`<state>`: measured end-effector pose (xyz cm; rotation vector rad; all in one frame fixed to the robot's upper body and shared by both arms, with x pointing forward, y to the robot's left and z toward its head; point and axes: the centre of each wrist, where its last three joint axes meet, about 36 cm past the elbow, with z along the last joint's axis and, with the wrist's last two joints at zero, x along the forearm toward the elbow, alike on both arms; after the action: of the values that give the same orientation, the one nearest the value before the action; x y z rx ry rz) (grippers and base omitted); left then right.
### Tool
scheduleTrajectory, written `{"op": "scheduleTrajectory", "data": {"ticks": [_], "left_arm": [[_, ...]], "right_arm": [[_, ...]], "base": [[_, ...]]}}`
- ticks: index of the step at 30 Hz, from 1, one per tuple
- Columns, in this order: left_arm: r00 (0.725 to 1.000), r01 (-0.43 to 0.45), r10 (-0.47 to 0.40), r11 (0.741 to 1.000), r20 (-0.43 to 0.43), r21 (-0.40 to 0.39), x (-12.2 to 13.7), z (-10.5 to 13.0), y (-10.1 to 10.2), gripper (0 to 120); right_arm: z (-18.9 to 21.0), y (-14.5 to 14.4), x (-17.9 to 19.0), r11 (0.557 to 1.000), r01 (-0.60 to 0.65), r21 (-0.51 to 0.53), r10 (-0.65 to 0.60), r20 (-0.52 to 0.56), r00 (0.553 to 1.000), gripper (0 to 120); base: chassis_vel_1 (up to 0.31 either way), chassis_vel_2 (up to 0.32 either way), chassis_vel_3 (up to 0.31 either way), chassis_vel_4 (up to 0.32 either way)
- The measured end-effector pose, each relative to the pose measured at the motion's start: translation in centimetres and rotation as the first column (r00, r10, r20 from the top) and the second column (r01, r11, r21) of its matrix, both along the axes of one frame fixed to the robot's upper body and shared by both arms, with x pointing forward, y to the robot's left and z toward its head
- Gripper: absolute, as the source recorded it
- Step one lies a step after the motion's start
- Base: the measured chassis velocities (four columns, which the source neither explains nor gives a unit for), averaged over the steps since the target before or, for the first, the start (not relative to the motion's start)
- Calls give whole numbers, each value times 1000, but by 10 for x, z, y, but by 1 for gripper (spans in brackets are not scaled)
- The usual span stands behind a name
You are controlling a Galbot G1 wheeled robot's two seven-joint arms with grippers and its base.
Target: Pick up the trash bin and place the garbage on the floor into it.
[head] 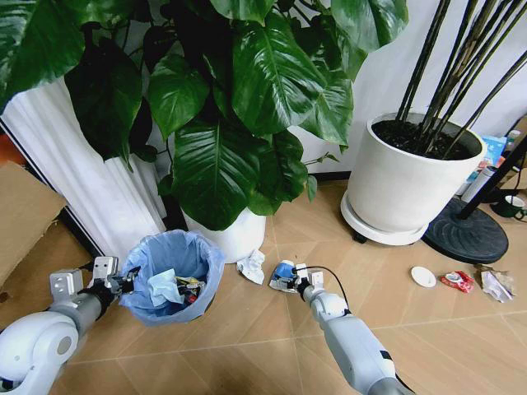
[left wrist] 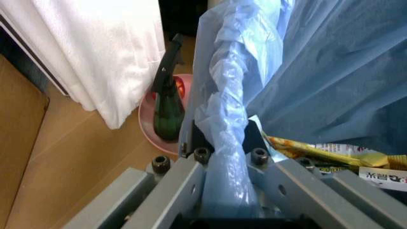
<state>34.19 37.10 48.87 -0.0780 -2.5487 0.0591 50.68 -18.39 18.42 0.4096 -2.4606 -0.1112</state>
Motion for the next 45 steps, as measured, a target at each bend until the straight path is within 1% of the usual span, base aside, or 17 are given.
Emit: {"op": "scheduleTrajectory", "data": {"ticks": [2, 3, 5, 9, 10, 13, 15, 18, 21, 24, 29, 32, 33, 38, 40, 43, 45], "left_arm": [[1000, 0, 0, 1000, 0, 0, 0, 0, 0, 0], [1000, 0, 0, 1000, 1, 0, -1, 0, 0, 0], [1000, 0, 0, 1000, 2, 1, -1, 1, 0, 0], [1000, 2, -2, 1000, 6, 1, -1, 2, 0, 0], [1000, 2, -2, 1000, 6, 1, -1, 2, 0, 0], [1000, 4, -4, 1000, 8, 2, -1, 3, -1, 0], [1000, 3, -3, 1000, 8, 2, -1, 4, -1, 0], [1000, 3, -3, 1000, 9, 1, -1, 3, -2, 0], [1000, 2, -2, 1000, 9, 0, -2, 3, -2, 0], [1000, 3, -3, 1000, 7, -1, -3, 3, -3, 0], [1000, 2, -2, 1000, 6, 1, -6, 4, -3, 0], [1000, 2, -2, 1000, 3, 2, -9, 4, -3, 0], [1000, 2, -2, 1000, 3, 2, -9, 4, -3, 0], [1000, 7, -7, 1000, -1, 0, -10, 3, -5, 0], [1000, 8, -8, 1000, -3, 0, -9, 2, -5, 0], [1000, 8, -8, 1000, -10, 1, -8, 0, -5, 0], [1000, 8, -8, 1000, -10, 2, -8, 0, -5, 0]], "right_arm": [[-1, 0, 3, 1000, 3, 1, -3, -6, 1000, 82], [-2, 0, 4, 1000, 6, 3, -6, -11, 1000, 76], [-3, 1, 5, 1000, 9, 4, -9, -15, 1000, 72], [-5, 0, 7, 1000, 12, 2, -12, -23, 1000, 53], [-5, 0, 7, 1000, 12, 2, -12, -23, 1000, 53], [-7, 0, 4, 1000, 12, 0, -12, -27, 1000, 43], [-7, -1, 3, 1000, 13, -1, -13, -28, 1000, 41], [-9, -4, -2, 1000, 13, -6, -13, -30, 999, 30], [-9, -5, -3, 1000, 13, -8, -13, -29, 1000, 27], [-8, -8, -5, 1000, 16, -12, -16, -24, 1000, 18], [-4, -15, -11, 1000, 13, -24, -13, -9, 1000, 9], [7, -23, -27, 999, -14, -39, 15, 18, 1000, 1], [7, -23, -27, 999, -14, -39, 15, 18, 1000, 1], [43, -26, -35, 997, -68, -35, 72, 140, 988, 0], [51, -26, -33, 996, -79, -32, 84, 165, 983, 0], [83, -18, -28, 991, -130, 21, 121, 246, 962, 0], [91, -15, -28, 989, -143, 44, 127, 257, 958, 0]], "base": [[0, 0, 0, 0], [0, 0, 0, 0], [0, 0, 0, 0], [0, 0, 0, 0], [0, 0, 0, 0], [0, 0, 0, 0], [0, 0, 0, 0], [0, 0, 0, 0], [0, 0, 0, 0], [0, 0, 0, 0], [0, 0, 0, 0], [0, 0, 0, 0], [0, 0, 0, 0], [0, 0, 0, 0], [0, 0, 0, 0], [0, 0, 0, 0], [0, 0, 0, 0]]}}
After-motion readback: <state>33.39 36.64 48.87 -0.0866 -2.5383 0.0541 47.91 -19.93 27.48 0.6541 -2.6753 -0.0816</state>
